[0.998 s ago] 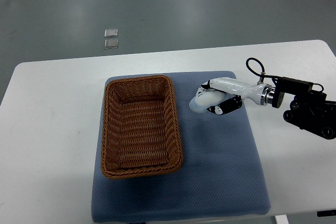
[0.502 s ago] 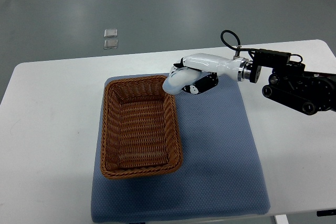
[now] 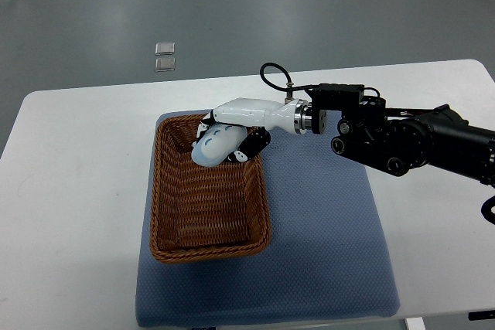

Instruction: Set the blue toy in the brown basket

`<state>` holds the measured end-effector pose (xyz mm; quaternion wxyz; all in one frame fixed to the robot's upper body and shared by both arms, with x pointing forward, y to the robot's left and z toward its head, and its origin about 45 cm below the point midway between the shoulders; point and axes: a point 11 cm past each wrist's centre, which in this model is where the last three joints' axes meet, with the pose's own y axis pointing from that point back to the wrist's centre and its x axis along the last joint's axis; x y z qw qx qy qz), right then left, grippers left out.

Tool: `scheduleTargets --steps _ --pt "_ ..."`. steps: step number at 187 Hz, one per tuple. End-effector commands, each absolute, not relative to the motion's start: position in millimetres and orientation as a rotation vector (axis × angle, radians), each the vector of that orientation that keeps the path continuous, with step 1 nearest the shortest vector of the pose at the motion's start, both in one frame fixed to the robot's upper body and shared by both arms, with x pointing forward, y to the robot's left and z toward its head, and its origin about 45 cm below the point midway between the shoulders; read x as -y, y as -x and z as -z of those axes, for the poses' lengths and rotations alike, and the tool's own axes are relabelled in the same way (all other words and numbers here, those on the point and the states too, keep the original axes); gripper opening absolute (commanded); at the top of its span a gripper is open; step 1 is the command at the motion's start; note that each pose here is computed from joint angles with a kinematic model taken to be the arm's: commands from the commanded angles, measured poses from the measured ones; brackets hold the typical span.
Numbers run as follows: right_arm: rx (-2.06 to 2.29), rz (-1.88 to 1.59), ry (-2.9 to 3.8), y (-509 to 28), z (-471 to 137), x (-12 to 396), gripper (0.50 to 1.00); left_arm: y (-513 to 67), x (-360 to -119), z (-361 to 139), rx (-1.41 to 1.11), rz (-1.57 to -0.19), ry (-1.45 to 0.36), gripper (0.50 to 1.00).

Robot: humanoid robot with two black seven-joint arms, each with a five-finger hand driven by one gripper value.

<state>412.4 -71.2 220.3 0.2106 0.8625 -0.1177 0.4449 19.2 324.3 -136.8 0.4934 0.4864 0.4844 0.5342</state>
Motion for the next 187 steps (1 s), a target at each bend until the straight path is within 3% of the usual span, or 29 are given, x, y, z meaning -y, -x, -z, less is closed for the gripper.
scheduleTargets --steps 1,49,71,123,187 --pt "0.328 -1.235 -2.399 -412 -220 71 0.795 -19 -324 137 -1.175 -1.295 -1.18 1.0" --pt "0.415 -1.206 -2.411 -419 -223 82 0.801 -19 -324 137 -1.174 -1.294 -1.181 1.0" --pt "0.616 -1.096 -2.413 -437 -225 118 0.801 -19 -324 137 -1.174 -1.294 -1.181 1.0" --pt "1.393 -0.489 -2.477 -474 -212 211 0.801 -19 -326 137 -1.171 -1.297 -1.187 1.0" --pt "1.847 0.09 -2.429 -467 -181 261 0.805 -19 -327 137 -1.168 -1.296 -1.19 1.0"
